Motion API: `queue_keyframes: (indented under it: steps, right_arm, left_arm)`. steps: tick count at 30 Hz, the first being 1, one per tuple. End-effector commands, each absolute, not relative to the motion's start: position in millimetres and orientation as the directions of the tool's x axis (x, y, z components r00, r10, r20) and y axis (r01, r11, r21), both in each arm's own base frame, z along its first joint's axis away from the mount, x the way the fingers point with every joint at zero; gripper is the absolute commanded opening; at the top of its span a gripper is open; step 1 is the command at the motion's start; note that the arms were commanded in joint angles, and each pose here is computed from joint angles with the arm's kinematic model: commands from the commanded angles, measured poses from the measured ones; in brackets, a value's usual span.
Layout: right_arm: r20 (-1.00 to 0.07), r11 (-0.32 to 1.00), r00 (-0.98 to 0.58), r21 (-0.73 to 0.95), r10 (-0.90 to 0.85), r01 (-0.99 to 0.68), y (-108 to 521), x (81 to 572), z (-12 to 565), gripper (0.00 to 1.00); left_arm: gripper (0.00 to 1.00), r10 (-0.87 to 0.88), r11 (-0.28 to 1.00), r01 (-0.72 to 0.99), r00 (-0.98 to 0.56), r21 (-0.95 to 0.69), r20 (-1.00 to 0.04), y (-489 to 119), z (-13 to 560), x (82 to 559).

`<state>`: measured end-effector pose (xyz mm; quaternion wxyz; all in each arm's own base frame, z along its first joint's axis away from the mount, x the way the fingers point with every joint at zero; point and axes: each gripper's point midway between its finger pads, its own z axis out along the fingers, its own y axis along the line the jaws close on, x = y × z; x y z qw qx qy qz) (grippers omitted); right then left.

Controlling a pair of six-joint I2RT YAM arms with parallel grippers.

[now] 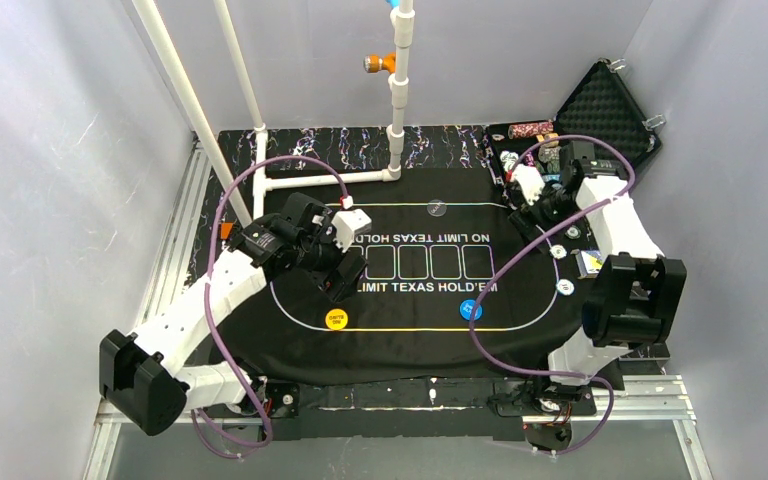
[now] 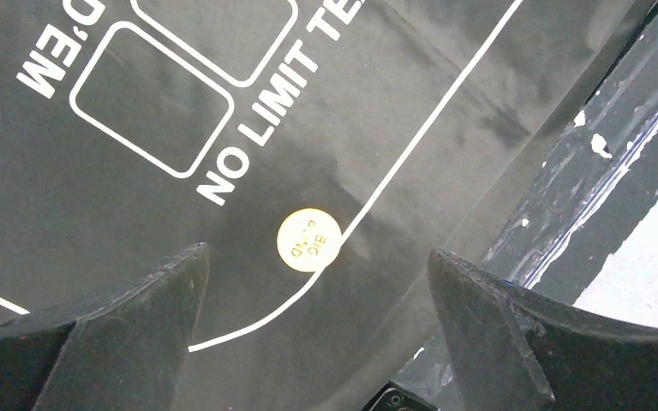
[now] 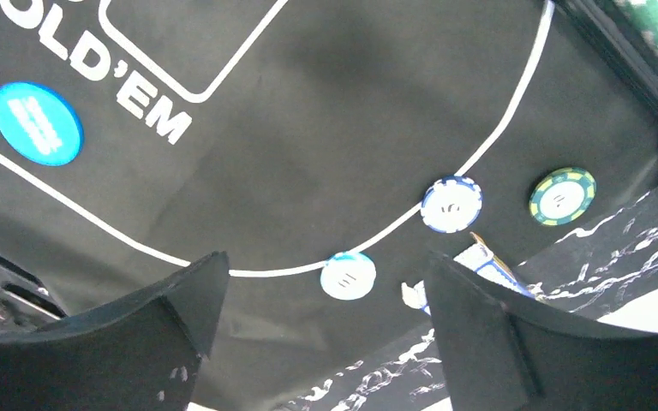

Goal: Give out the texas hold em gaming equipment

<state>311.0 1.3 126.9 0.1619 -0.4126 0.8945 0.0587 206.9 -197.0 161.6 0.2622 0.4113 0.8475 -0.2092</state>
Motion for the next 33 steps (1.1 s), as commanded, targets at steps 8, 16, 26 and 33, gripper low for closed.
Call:
queue_keyframes:
  steps: [8,16,26,33]
  right_arm:
    - [-0.376,0.922,-0.858,0.023,-0.350,-0.386,-46.6,362.6,84.2,0.78]
    - [-0.359,0.941,-0.872,-0.064,-0.332,-0.332,-64.7,354.1,64.7,0.75]
    - [-0.378,0.953,-0.876,-0.076,-0.299,-0.292,-77.5,358.1,61.8,0.71]
    - [-0.368,0.959,-0.888,-0.043,-0.277,-0.282,-79.8,358.8,52.7,0.67]
  left_arm:
    - [0.98,0.500,0.542,0.790,-0.576,-0.285,-0.646,-205.7,163.9,236.6]
    - [0.98,0.477,0.578,0.781,-0.558,-0.236,-0.679,-199.6,161.7,249.3]
    - [0.98,0.472,0.576,0.780,-0.560,-0.243,-0.681,-199.3,162.0,248.0]
    - [0.98,0.471,0.569,0.785,-0.556,-0.246,-0.685,-200.2,162.5,246.8]
